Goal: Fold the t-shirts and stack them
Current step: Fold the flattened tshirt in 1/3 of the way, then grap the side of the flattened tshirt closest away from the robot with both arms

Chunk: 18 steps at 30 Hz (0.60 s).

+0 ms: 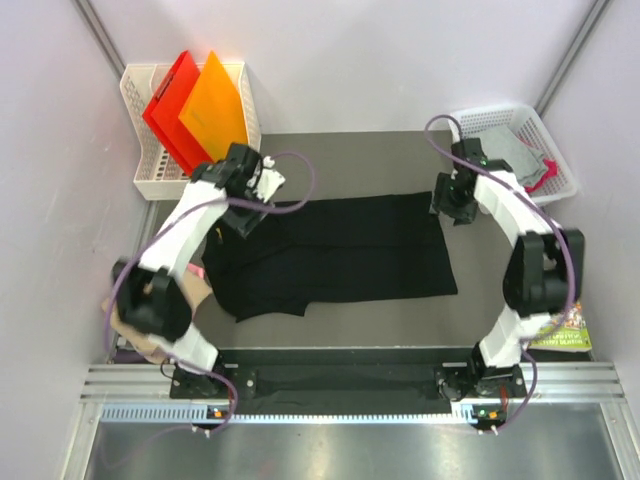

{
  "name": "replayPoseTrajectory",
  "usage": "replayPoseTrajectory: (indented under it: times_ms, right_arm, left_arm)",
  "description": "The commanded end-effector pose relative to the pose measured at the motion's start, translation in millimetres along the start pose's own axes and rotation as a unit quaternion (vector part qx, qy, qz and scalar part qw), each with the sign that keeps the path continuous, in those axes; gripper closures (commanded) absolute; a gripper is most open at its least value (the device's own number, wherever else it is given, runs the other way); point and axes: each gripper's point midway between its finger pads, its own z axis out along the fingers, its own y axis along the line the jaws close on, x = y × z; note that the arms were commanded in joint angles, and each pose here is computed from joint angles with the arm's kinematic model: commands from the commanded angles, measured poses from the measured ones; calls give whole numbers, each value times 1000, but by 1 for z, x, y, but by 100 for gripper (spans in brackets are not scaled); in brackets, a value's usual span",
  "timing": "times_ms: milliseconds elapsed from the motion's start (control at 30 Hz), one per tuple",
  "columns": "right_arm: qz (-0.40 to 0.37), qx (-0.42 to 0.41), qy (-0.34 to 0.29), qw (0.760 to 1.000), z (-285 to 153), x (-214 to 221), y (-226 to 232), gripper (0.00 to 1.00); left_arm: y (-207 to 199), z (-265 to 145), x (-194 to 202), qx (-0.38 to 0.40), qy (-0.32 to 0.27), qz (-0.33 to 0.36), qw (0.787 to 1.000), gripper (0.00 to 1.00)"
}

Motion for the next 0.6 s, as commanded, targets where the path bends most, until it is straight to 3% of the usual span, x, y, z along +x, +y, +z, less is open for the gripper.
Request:
replayPoseTrajectory:
  times_ms: [0,167,267,567]
  right_arm:
    - [-8,5,-31,999,-41,34,-6,42]
    - [-7,20,2,1000,-28,93,-18,42]
    - [-2,35,19,999,-16,116,-29,42]
    - [-7,57,33,998,0,124,-38,42]
  left_arm:
    - [-48,-52,69,65,19,35,997,40]
    - [-83,-44,135,84,55,63,993,39]
    - [-94,-32,150,89,62,66,992,39]
    - [-114,-4,136,91,65,93,989,39]
